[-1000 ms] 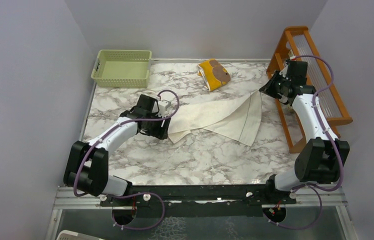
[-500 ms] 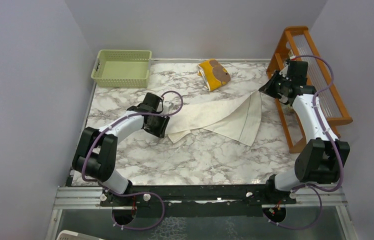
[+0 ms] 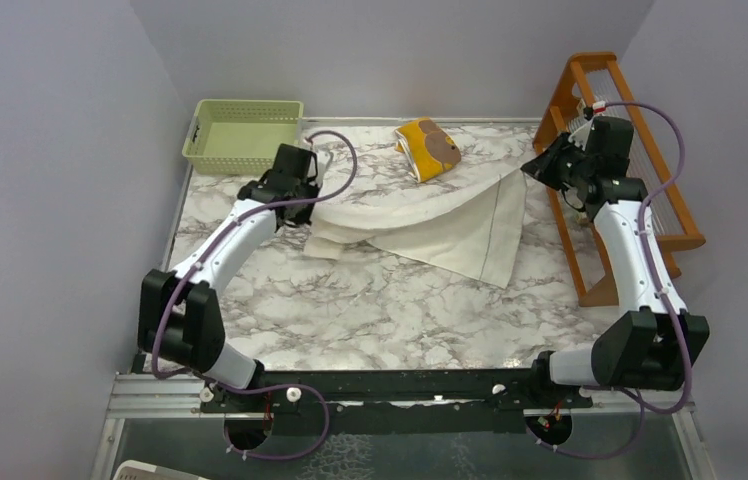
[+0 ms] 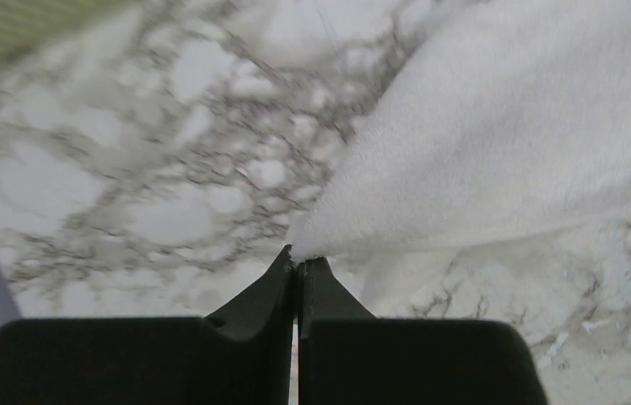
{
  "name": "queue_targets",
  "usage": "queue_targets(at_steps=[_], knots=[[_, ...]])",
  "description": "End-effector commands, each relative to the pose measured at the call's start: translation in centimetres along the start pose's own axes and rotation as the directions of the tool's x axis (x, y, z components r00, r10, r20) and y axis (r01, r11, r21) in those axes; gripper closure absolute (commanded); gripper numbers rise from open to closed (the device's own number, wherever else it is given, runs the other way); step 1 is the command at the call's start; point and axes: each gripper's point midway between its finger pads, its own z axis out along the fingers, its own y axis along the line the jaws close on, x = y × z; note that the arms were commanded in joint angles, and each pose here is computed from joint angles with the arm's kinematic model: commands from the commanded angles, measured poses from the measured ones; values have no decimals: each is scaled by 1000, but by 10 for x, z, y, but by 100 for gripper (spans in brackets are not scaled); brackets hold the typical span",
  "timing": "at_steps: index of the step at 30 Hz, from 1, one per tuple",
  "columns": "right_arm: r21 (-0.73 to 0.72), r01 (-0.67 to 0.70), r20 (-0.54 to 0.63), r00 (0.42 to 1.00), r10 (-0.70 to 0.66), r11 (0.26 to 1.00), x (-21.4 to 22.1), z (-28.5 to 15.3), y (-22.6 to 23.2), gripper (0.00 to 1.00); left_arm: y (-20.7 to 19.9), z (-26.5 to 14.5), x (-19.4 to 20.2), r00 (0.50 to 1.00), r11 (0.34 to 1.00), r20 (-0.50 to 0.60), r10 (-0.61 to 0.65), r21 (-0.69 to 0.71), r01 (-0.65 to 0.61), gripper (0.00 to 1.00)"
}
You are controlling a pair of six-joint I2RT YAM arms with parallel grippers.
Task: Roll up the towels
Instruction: Flatten out the towel at the center of the board.
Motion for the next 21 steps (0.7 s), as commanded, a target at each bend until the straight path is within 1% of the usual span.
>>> queue_targets(at_steps=[1,3,5,7,9,12,15,19,21], knots=[[-141,82,149,987,-61,987,-45,-36,44,99,53,-91,-99,937,973,348,-33,-202,109,100],[-167,103,180,981,-72,981,-57,-48,57,99,65,-131,-131,886,962,462,-25,-231,147,100],[-184,128,214,973,-87,975,-69,-62,68,99,73,-167,-153,840,954,542,-10,-248,172,100],[-183,147,244,965,-100,972,-81,-75,76,99,78,-197,-164,800,948,600,-2,-254,192,100],[-183,161,274,956,-107,970,-91,-90,85,99,81,-220,-163,769,941,639,-7,-256,221,100],[-201,184,308,944,-116,962,-95,-110,98,99,85,-245,-147,732,930,681,-35,-247,274,100],[-222,206,325,937,-127,953,-86,-126,108,99,84,-261,-120,701,921,710,-72,-223,321,100],[-249,237,347,927,-141,939,-63,-158,118,99,76,-271,-75,684,917,717,-134,-173,361,100],[-261,243,355,924,-142,934,-54,-177,122,99,73,-274,-56,686,913,709,-162,-156,377,100]])
